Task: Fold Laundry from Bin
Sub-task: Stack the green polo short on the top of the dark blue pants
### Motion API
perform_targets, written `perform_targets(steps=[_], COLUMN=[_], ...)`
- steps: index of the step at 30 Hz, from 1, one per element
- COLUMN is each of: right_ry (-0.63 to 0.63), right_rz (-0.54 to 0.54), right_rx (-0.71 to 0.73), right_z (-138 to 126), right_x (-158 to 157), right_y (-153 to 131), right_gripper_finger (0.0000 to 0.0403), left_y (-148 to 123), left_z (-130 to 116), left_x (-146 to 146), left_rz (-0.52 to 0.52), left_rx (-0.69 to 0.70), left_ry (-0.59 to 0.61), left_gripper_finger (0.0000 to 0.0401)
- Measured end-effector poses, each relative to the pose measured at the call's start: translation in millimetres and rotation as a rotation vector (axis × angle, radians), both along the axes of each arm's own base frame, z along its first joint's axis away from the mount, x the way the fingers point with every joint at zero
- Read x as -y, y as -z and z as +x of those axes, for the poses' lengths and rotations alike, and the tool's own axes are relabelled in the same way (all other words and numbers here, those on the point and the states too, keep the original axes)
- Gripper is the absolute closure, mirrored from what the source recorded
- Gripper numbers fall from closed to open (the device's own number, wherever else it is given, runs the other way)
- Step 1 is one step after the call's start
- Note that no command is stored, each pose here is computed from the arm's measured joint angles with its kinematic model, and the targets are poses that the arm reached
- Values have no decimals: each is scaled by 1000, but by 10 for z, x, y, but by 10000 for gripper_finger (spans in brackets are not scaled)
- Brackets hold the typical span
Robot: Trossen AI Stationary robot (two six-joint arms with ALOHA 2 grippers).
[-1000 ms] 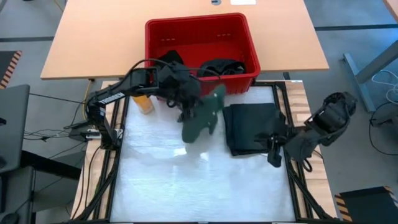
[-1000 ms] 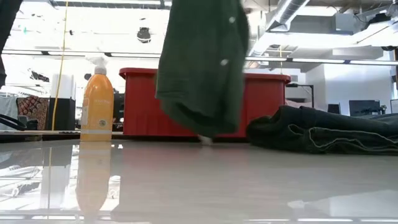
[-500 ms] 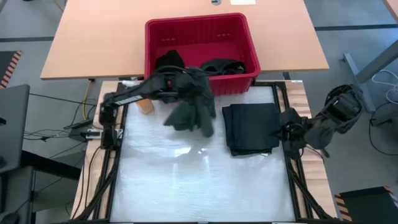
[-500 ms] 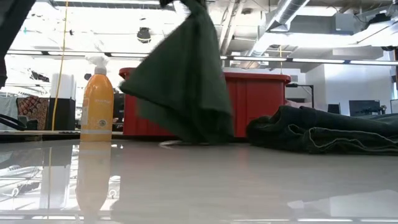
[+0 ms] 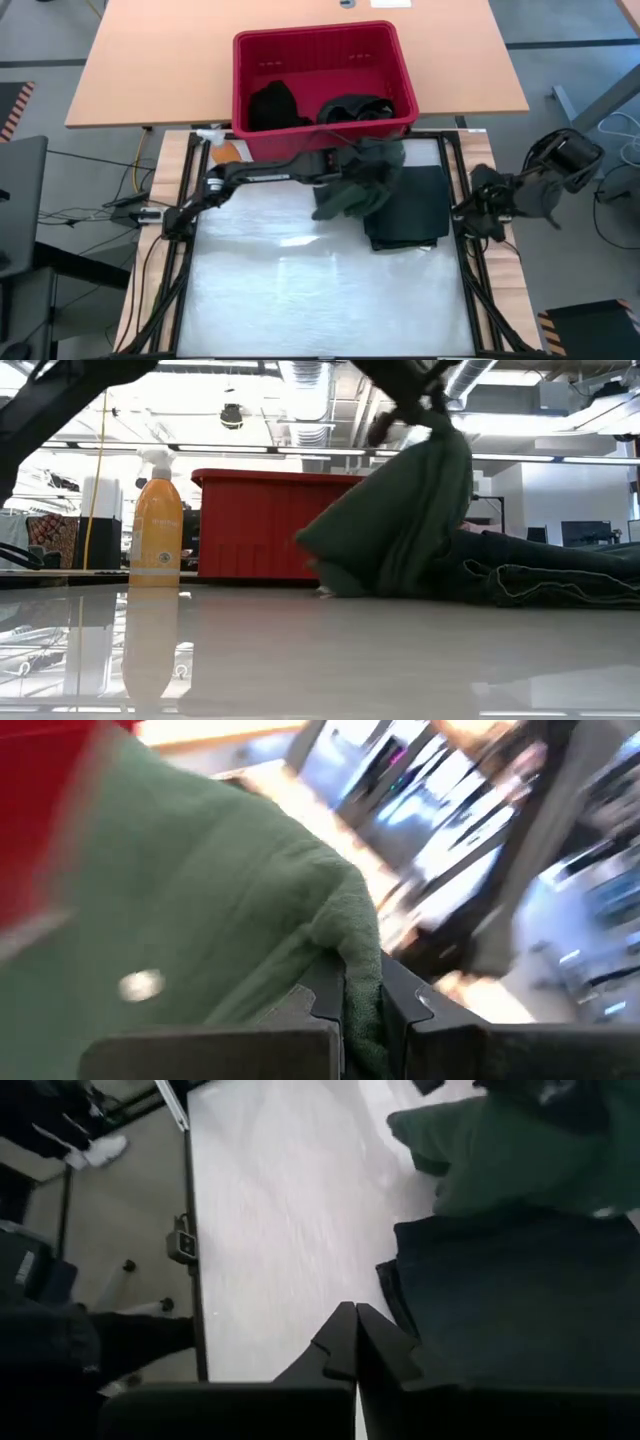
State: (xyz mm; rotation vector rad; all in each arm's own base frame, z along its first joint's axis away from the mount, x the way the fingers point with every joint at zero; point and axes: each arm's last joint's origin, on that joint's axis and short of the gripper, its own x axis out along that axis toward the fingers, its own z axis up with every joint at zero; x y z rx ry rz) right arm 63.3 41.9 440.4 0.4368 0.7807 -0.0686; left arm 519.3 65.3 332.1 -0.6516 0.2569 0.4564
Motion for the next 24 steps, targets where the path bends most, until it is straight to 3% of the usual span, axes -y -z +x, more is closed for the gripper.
perform_targets(steps=[4, 8, 15, 20, 24], right_ry=[33, 34, 7, 11, 22], right_rz=[30, 39, 9, 0, -11], right_rx=[-14, -6, -3, 4, 12], right_z=[-89, -119, -116, -116, -112], right_x=[81, 108, 106, 111, 113], right_y=[9, 7, 9, 7, 6], right_gripper_finger=[383, 375, 382, 377, 377], left_y=[86, 226, 572, 625, 651], left_z=[195, 326, 493, 582, 586], left_x=[0, -16, -51, -25, 3], left_rz=[6, -9, -83, -71, -68], left_rx=[173, 263, 299, 455, 428], left_ry=[5, 32, 118, 213, 177], left_gripper_finger=[398, 398, 398, 398, 398])
